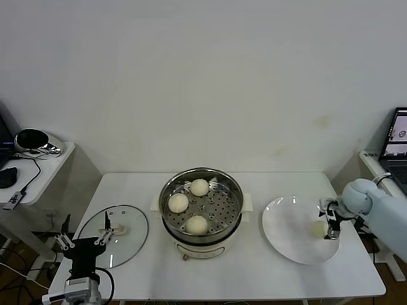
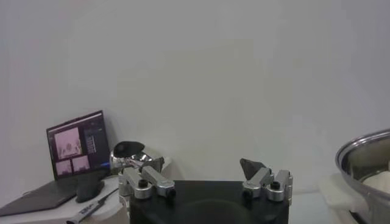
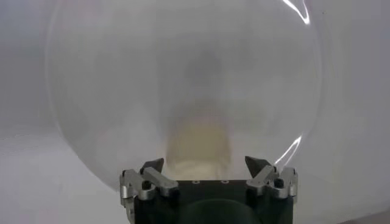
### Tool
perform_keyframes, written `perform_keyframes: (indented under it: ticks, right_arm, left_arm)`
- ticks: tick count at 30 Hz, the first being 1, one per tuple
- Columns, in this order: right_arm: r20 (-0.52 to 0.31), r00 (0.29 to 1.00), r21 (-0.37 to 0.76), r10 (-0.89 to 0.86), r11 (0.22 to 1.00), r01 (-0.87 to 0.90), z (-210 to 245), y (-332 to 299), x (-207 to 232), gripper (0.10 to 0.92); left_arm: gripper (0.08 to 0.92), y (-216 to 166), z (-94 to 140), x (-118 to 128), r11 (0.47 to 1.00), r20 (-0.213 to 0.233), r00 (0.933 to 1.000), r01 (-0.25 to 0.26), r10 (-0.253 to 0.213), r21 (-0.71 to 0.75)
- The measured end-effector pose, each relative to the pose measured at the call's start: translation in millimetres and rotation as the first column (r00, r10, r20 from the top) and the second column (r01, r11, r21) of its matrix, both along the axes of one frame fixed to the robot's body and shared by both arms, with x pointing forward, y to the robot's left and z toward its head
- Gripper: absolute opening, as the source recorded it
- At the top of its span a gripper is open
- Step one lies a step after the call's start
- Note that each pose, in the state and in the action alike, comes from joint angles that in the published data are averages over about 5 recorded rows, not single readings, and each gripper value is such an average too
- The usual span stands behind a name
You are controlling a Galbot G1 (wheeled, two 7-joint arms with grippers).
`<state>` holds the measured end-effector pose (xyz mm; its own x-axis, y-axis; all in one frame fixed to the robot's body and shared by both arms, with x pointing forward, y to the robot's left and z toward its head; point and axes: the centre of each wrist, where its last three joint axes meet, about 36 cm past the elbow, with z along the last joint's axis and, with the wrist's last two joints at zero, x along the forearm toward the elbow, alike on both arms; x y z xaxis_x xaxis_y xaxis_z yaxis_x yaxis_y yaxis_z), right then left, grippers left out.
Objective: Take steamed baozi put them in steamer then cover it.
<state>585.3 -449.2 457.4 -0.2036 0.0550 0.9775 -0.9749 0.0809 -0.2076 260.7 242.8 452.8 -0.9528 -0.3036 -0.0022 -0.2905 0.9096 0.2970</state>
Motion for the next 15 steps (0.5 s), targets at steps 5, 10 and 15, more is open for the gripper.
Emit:
perform_keyframes:
  ticks: [5,10,15]
  right_arm:
    - [-0.008,1.0,-0.003,-0.001,1.0,0.001,-3.4,-0.4,-0.7,0.695]
    - [-0.01,1.0,0.001,0.0,1.0,0.0,-3.8,0.7,0.5,0.632]
    - [-0.004,1.0,0.009,0.0,1.0,0.0,0.2,1.8,2.6,0.599]
  left_arm:
    - [0.823,0.1,0.1,-0.1,1.0,0.0,1.0,0.0,0.0,0.001]
    - [0.823,-0.1,0.4,-0.1,1.0,0.001,1.0,0.0,0.0,0.0]
    - [0.823,-0.5,1.4,-0.1,1.0,0.004,1.0,0.001,-0.001,0.0]
